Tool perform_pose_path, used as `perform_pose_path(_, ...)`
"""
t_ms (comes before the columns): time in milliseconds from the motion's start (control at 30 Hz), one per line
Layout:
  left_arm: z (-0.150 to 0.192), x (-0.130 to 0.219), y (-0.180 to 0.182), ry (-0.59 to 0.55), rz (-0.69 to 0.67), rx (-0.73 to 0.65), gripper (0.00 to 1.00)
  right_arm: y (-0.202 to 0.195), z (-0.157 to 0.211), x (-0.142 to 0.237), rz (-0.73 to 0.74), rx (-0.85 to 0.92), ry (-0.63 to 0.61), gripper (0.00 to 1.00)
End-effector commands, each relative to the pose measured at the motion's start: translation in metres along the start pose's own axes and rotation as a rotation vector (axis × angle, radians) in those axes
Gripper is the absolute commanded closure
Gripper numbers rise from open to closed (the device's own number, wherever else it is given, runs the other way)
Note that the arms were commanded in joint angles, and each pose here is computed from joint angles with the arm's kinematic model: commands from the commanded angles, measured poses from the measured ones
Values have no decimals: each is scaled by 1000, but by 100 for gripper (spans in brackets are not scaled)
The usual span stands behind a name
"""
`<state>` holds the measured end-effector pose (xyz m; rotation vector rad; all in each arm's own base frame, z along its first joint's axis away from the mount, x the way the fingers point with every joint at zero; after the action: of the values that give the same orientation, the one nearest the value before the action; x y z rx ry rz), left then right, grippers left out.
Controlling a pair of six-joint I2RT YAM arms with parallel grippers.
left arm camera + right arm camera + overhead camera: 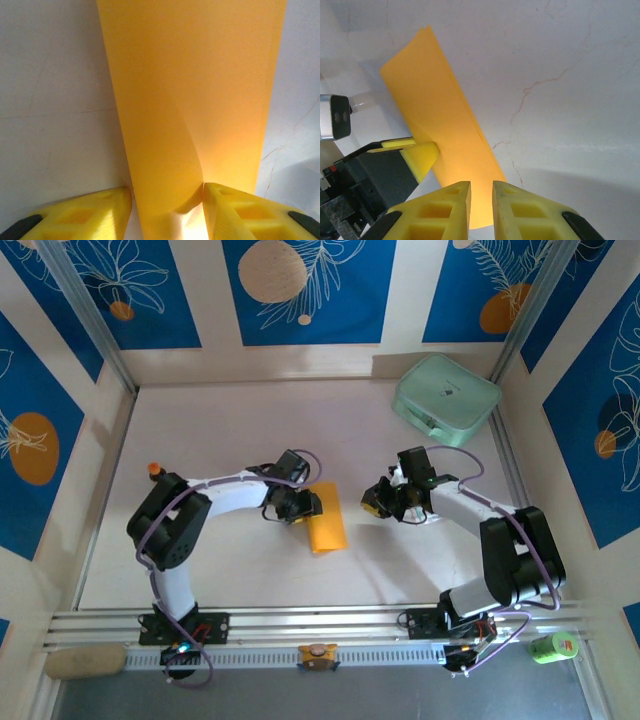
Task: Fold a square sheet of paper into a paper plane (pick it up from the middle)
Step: Hold the square sheet of paper at the center of the table.
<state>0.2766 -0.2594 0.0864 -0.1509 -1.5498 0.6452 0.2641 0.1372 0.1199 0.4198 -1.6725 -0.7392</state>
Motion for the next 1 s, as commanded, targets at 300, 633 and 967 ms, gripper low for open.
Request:
perform_pose_path(300,-8,-22,17,4,-164,-41,50,-5,5,-2,4,-7,42,81)
perform_pose_path(633,-9,-29,19,14,-168,-22,49,-4,6,-2,-4,2,48,80)
perform_pose_path(967,-7,-32,20,19,-159,-4,49,-6,7,-4,-4,0,56,80)
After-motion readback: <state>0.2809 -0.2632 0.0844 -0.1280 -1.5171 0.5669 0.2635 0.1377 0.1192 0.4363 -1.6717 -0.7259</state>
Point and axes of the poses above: each hand's point on the last joint's axis, 136 mm out from that joint toward the fingers, its own x axis back along the fingers, its own y axis along the line the jaws close on, z = x × y, the point moved 7 cm from there along x, back along the fingers, and after that the axes turned 14 degrees about x, right-handed, at the moved point
